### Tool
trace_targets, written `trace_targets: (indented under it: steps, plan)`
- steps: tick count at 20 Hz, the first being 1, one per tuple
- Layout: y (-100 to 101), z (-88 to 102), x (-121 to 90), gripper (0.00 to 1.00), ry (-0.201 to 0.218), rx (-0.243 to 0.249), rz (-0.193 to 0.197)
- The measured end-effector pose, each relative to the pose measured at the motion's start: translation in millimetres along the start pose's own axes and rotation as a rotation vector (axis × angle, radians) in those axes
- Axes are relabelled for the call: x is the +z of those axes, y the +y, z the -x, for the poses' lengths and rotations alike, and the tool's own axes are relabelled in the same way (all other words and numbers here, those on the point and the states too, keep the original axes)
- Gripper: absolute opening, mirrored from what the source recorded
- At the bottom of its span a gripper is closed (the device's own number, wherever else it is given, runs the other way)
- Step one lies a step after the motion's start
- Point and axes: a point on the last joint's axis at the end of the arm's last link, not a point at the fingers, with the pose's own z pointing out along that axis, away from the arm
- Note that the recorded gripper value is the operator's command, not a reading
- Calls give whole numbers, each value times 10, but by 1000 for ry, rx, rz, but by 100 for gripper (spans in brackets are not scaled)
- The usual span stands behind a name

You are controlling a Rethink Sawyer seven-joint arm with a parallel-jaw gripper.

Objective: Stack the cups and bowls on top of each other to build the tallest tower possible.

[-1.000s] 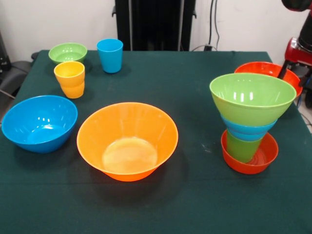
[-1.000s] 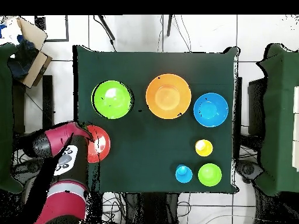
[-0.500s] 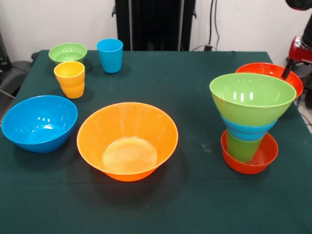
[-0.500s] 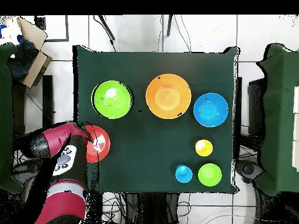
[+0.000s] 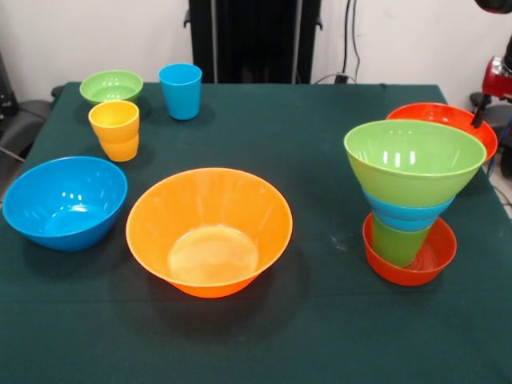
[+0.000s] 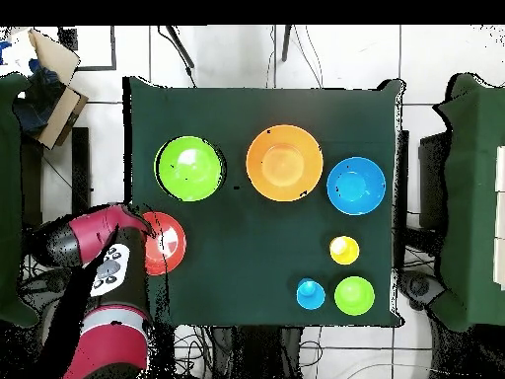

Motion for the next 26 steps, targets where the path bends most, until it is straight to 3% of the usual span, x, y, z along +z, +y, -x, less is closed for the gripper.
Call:
trace_targets:
  steps: [13, 26]
  plan:
    - [6, -74, 105, 100, 13, -8, -11]
    - [-34, -297, 357, 100, 6, -46, -70]
